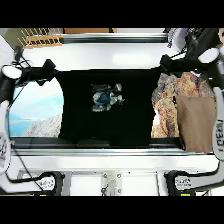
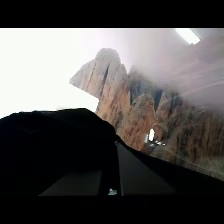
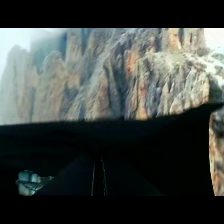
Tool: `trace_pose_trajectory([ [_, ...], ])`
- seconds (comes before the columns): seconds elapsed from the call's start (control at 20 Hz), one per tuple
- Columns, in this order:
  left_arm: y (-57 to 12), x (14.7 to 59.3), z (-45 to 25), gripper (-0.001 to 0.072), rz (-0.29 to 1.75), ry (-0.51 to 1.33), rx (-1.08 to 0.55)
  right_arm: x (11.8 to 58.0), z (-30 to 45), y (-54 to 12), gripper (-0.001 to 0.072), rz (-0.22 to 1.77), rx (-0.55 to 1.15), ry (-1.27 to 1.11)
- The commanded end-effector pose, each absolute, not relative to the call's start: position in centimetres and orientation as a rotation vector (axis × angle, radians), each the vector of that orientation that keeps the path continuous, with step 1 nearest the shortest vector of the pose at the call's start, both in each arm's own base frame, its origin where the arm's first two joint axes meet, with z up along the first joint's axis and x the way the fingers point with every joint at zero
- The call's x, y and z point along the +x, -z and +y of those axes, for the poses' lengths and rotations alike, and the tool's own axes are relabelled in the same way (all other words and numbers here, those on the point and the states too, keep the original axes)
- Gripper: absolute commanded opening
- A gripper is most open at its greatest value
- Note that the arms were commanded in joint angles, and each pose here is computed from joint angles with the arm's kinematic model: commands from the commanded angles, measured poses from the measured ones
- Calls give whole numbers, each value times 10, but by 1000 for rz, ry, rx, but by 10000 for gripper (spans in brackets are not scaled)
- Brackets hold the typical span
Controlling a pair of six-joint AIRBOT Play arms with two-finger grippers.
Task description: Fold the clothes and pants, and hang the long-sleeved shirts on hangers.
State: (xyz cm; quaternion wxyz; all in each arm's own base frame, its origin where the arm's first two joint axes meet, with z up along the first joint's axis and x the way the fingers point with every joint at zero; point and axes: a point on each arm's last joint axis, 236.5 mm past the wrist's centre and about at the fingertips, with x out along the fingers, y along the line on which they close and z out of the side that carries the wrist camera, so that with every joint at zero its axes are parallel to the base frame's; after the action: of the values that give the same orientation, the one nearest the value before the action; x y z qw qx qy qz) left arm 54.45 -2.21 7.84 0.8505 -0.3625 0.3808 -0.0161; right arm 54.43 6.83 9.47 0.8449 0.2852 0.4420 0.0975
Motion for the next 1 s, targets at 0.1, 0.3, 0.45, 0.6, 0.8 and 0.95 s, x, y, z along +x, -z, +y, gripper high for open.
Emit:
trace_pose_trajectory([
  [0.1, -30, 604, -30, 13, 822, 42, -756, 588, 65, -49, 17, 874, 616, -154],
  [0.3, -20, 603, -38, 13, 903, 78, -736, 579, 56, -37, 17, 919, 521, -127],
  [0.45, -12, 591, -35, 13, 960, 71, -698, 557, 55, -27, 17, 1006, 420, -119],
  [0.6, 9, 570, -40, 13, 1047, 59, -635, 527, 63, -5, 17, 1097, 319, -111],
  [0.8, 46, 530, -30, 13, 1111, -31, -670, 491, 71, 31, 18, 1206, 325, -86],
  [0.95, 71, 507, -27, 13, 1146, -69, -692, 477, 79, 48, 18, 1257, 319, -93],
])
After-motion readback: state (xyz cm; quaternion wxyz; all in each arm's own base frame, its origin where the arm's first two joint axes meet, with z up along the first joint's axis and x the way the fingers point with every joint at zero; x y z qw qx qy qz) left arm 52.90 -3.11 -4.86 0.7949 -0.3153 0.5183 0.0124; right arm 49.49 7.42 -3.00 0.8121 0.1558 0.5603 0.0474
